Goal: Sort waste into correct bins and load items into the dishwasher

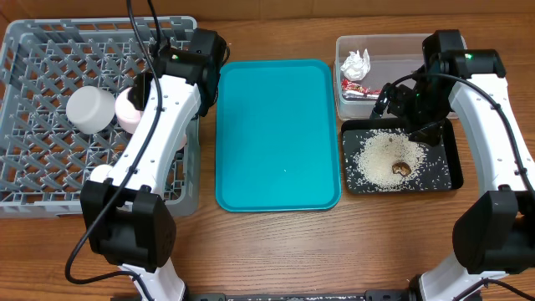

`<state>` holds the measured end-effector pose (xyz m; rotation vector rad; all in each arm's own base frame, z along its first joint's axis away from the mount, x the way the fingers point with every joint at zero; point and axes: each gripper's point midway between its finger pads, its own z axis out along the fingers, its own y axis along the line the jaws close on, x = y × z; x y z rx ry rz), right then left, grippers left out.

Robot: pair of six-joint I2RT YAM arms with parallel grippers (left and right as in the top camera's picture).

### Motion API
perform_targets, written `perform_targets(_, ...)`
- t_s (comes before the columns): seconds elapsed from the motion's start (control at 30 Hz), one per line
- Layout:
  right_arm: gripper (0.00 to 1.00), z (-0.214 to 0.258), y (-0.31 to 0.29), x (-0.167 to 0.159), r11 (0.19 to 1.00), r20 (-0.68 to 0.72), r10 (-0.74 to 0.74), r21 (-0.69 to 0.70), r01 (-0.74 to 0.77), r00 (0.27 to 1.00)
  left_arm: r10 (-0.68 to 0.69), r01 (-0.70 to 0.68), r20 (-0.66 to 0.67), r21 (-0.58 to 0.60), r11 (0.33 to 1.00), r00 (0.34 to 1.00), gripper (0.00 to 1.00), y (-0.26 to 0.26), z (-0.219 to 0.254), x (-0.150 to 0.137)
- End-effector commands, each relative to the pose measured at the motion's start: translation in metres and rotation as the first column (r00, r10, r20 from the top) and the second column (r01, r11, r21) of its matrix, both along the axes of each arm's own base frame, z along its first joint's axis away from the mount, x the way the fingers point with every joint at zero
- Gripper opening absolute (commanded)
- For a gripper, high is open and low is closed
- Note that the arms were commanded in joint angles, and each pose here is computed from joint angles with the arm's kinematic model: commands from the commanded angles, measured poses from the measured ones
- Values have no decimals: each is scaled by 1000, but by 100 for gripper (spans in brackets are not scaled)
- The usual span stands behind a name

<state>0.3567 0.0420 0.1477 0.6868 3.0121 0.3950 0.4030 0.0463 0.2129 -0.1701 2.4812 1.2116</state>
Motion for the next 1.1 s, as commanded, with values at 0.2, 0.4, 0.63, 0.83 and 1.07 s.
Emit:
perform_targets(0.2, 91, 2, 2, -1, 1000, 2, 9, 4, -9, 1000, 24, 4, 168, -163, 987, 985, 100, -14, 40, -15)
perform_targets(0.4, 89, 16, 2, 4, 1000, 66, 9, 3, -9, 998, -32, 162, 299, -420, 893, 954, 100, -43, 87, -39)
perform_targets(0.63, 90, 94, 15, 0, 993, 364, 113, -25, -112, 924, -70, 342, 461, -539, 770, 885, 100, -58, 146, -93)
perform_targets(0.83, 91, 174, 54, -45, 961, 600, 259, -78, -266, 757, -88, 479, 570, -586, 653, 817, 100, -66, 182, -152)
perform_targets(1.07, 100, 224, 80, -101, 925, 725, 330, -118, -362, 605, -80, 505, 586, -612, 609, 807, 100, -60, 187, -209)
